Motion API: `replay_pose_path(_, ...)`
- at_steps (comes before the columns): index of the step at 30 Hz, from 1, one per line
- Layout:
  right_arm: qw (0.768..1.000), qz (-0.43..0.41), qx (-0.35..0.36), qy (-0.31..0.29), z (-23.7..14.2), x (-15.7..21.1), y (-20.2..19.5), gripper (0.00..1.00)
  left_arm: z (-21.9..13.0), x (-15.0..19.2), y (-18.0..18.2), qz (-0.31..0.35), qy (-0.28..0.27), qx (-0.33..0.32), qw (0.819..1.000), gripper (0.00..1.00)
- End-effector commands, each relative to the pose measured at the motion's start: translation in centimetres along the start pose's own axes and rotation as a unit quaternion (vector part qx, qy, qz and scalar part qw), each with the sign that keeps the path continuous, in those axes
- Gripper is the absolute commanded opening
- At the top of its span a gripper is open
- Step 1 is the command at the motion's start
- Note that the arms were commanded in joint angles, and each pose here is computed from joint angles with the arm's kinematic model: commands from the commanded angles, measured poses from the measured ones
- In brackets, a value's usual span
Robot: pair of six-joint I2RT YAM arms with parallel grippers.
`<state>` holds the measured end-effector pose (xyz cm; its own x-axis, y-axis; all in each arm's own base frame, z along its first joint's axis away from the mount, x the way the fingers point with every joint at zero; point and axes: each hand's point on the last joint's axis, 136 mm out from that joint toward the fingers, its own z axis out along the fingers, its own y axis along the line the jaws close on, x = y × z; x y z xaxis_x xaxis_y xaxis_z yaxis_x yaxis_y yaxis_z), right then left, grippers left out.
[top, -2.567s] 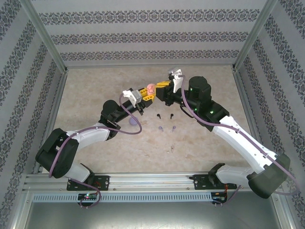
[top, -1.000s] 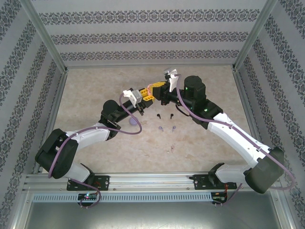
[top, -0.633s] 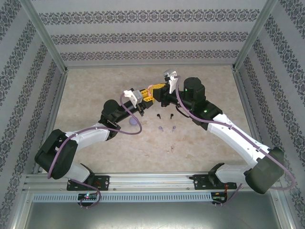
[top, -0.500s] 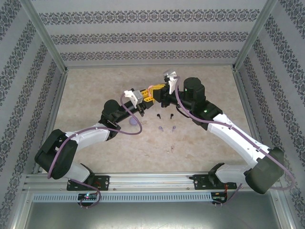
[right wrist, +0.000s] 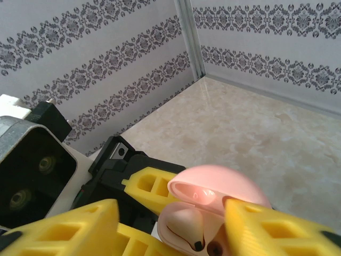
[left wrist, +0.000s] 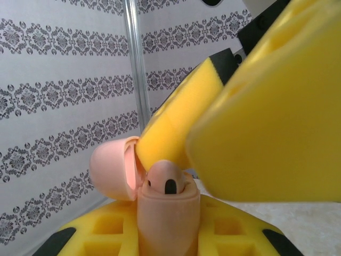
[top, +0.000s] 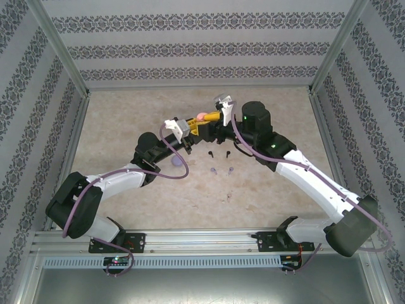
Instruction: Insert wireless bluetooth earbuds into charging case
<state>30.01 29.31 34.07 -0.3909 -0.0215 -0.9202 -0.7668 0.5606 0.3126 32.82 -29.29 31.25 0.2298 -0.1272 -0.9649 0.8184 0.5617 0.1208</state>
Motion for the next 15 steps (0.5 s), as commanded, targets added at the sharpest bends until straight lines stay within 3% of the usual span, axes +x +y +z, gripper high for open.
replay_pose_path(1,0.999,0.019,0.003,-0.033,-1.6,-2.9,0.4,0.62,0.0,-3.7,-0.2,0.014,-0.052,-0.002,0.999,0.0)
replay_pose_path(9,0.987,0.12,0.078,-0.071,-6.6,-5.0,-2.8,0.69,-0.5,-2.7,0.2,0.013,-0.045,-0.021,0.999,0.0)
replay_pose_path(15,0.956,0.219,0.194,0.008,-9.0,1.8,-6.8,0.69,-1.2,-2.1,0.7,0.022,-0.038,-0.043,0.998,0.0)
